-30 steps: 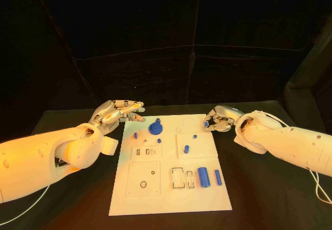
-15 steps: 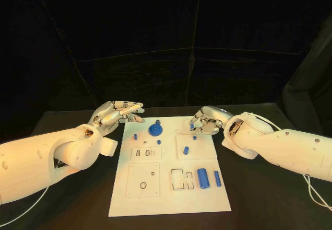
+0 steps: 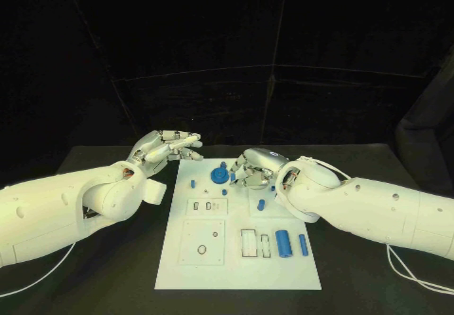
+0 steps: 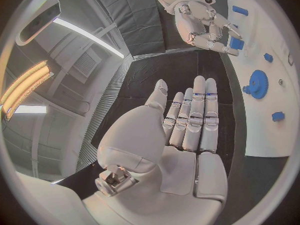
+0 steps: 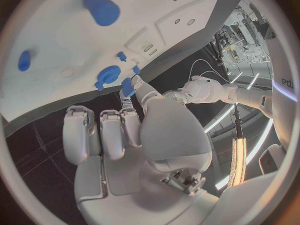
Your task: Assemble the parts on the task board
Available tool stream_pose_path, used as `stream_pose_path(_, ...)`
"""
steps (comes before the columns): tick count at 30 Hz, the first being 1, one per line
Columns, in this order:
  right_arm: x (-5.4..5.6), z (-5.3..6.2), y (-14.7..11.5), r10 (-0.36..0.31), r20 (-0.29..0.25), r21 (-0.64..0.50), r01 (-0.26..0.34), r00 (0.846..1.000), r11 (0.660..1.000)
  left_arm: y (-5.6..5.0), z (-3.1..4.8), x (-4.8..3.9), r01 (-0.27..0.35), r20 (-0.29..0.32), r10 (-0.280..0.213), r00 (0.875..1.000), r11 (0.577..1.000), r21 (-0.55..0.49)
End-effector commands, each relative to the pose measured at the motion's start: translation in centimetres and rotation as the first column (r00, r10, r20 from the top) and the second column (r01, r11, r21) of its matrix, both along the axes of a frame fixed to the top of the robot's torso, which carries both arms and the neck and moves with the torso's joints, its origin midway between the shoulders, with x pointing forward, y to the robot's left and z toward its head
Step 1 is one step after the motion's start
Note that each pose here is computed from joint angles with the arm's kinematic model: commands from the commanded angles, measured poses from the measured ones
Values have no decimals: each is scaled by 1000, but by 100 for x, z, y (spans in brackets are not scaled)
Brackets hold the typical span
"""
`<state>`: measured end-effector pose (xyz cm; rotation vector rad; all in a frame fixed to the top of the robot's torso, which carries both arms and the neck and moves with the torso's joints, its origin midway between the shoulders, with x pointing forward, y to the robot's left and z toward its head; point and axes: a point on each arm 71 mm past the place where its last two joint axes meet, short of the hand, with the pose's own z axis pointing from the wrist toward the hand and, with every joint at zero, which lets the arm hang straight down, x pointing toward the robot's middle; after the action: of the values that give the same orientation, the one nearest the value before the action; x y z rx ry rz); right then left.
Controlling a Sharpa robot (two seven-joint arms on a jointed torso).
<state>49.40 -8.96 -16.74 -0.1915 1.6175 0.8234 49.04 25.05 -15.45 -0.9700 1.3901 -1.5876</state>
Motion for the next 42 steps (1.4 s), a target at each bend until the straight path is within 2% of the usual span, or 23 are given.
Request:
stream_pose_path(1,-43,-58,158,34,-17,-38,-35,999,999,19,30,33,-2,1,2,1000,1000,3)
stream_pose_path(9,-125,-192,413,80,-51,-79,-84,995,993,30,50,57,-6,8,6,1000,1000,4)
stream_pose_path(16,-168,-273,538,104,-54,-106,-109,993,988,27,53,69,-7,10,7,1000,1000,5)
stream_pose_path(42,-194,-413,626,127,-82,-186,-141,988,972,10,51,77,-2,8,2,1000,1000,4)
